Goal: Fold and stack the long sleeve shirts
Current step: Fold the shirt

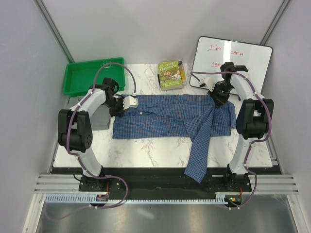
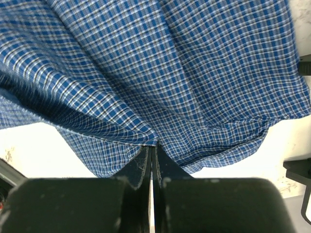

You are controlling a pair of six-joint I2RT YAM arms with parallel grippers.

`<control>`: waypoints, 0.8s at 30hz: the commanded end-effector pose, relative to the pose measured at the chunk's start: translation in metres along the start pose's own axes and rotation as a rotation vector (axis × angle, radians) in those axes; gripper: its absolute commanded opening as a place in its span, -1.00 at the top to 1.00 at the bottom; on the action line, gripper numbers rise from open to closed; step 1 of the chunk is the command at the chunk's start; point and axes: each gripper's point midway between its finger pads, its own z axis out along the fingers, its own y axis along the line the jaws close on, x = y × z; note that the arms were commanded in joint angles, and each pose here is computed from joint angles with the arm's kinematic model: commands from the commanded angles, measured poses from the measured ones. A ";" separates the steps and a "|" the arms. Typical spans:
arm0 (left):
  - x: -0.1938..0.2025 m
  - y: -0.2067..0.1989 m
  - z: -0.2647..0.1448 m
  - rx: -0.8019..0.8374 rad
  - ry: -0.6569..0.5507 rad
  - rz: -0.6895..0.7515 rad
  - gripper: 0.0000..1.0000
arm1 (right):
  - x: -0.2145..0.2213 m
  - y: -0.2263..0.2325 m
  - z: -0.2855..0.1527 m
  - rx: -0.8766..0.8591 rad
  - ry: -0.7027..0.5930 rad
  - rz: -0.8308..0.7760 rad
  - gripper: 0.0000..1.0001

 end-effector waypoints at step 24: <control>0.038 -0.024 0.017 -0.024 0.055 -0.231 0.96 | 0.072 0.063 -0.021 -0.186 -0.015 0.376 -0.19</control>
